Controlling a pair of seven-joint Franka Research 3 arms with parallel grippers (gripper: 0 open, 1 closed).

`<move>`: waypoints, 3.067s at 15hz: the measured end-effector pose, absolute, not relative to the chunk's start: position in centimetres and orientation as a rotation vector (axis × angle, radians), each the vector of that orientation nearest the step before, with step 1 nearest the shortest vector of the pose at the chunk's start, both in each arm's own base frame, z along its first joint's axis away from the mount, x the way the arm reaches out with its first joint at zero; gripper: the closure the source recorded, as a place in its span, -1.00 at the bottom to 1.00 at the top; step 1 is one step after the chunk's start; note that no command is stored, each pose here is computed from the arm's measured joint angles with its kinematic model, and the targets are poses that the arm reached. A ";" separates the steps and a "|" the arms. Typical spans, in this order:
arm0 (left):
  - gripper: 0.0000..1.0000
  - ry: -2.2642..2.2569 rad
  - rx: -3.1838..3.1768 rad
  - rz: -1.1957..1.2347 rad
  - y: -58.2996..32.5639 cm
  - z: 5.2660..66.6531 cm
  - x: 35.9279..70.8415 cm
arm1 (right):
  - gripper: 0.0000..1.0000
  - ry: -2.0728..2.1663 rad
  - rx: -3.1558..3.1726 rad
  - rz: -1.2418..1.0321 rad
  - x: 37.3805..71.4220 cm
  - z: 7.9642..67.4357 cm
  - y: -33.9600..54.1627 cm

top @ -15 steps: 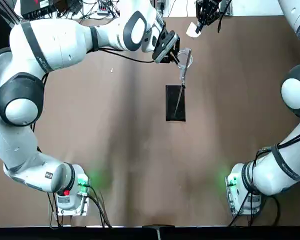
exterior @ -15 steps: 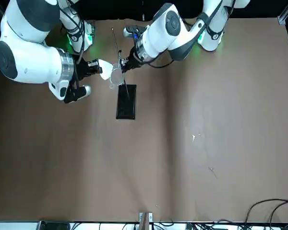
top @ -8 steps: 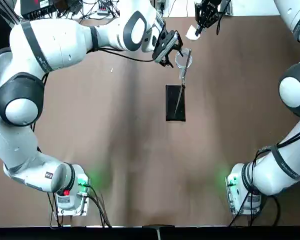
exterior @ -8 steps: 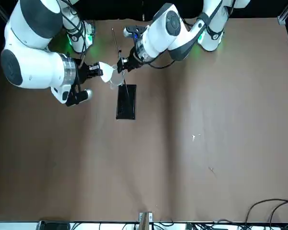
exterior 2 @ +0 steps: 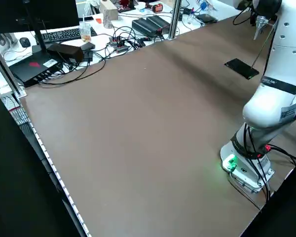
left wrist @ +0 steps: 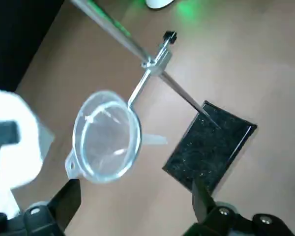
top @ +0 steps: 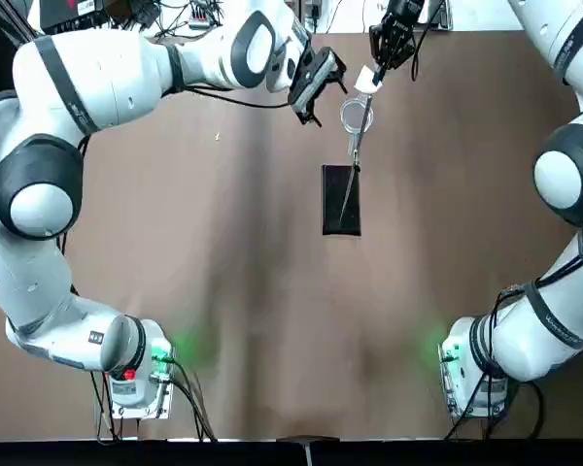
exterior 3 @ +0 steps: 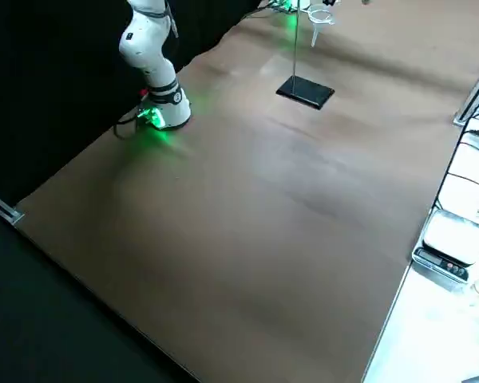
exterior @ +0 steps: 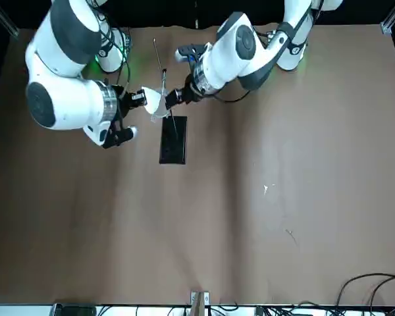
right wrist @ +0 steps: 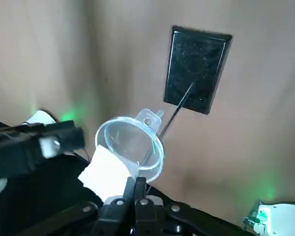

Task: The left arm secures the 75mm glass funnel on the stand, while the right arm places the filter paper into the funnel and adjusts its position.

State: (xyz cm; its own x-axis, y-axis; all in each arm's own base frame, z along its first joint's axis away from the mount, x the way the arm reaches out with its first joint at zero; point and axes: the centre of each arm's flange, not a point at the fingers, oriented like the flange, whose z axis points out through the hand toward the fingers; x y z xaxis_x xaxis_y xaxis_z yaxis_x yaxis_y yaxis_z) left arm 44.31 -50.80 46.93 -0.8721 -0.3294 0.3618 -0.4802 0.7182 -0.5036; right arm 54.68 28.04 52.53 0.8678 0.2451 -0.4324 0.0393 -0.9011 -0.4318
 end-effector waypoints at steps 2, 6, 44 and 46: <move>-1.00 -2.623 0.779 0.852 -49.8 47.1 45.3 | 0.98 -0.214 -2.627 0.708 54.7 51.4 28.7; -1.00 -2.416 1.184 0.765 -48.1 48.9 46.3 | 0.74 -0.209 -2.628 0.745 55.1 49.6 29.1; -1.00 -0.489 3.313 -0.276 -17.7 57.9 51.3 | -1.00 -0.109 -3.072 0.157 56.5 57.4 1.1; -1.00 -0.463 3.344 -0.345 -16.9 57.9 50.9 | -1.00 -0.109 -3.074 0.156 56.5 57.5 1.0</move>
